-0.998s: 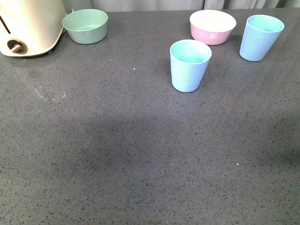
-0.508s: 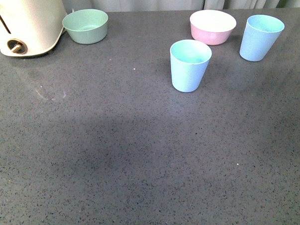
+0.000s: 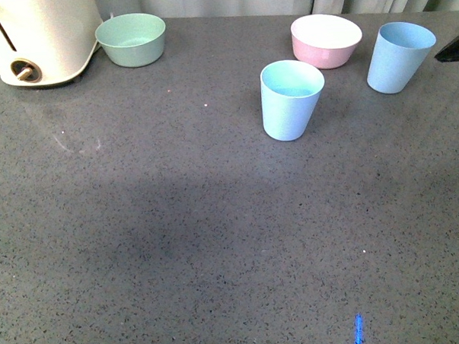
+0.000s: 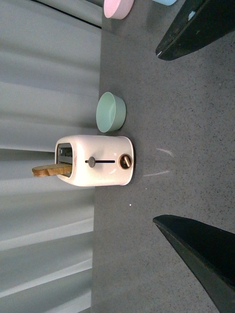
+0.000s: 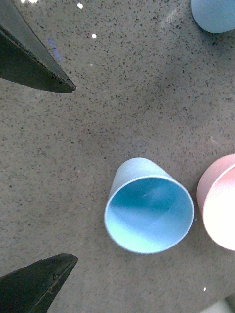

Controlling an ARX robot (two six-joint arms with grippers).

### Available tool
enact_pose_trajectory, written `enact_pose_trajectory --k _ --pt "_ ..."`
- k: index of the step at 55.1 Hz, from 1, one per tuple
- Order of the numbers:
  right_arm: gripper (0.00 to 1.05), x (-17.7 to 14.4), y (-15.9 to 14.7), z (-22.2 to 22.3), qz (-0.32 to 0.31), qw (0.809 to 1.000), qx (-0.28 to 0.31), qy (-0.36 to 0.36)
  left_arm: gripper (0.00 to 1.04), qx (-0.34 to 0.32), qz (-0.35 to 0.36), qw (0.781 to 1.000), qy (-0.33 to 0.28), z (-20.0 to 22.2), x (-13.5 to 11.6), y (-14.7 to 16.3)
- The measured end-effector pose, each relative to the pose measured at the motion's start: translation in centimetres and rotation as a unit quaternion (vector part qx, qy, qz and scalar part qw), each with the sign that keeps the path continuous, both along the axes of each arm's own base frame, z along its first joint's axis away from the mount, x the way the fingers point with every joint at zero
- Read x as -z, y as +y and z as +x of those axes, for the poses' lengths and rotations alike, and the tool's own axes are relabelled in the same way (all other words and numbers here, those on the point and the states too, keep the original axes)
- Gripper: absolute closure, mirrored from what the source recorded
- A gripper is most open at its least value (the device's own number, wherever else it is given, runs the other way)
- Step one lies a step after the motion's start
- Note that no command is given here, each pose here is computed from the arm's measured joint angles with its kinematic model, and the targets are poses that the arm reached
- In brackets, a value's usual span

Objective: Stack blue cups with both arms

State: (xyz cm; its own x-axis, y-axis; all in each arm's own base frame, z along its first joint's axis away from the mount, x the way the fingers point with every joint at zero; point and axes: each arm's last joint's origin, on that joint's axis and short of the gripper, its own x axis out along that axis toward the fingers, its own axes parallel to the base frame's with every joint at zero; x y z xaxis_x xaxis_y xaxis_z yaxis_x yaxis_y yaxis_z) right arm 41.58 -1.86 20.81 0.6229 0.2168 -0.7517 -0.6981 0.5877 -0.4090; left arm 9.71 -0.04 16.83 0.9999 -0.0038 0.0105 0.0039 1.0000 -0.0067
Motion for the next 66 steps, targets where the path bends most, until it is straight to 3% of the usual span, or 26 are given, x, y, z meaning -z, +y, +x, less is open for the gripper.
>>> enact_pose_trajectory --k 16,39,43,48,66 --pt "0.09 3.1 1.5 3.1 -0.029 0.998 -0.033 0.041 0.09 0.000 0.000 1.000 0.000 0.0 0.0 0.0" --pt "0.10 4.8 3.1 6.4 -0.039 0.996 -0.049 0.057 0.09 0.000 0.000 1.000 0.000 0.0 0.0 0.0" --pt "0.19 4.9 3.3 6.8 -0.040 0.996 -0.050 0.056 0.09 0.000 0.000 1.000 0.000 0.0 0.0 0.0" --pt "0.40 5.1 3.5 7.3 -0.042 0.996 -0.050 0.056 0.09 0.000 0.000 1.000 0.000 0.0 0.0 0.0" --pt "0.85 5.0 3.4 7.2 -0.038 0.996 -0.052 0.063 0.09 0.000 0.000 1.000 0.000 0.0 0.0 0.0"
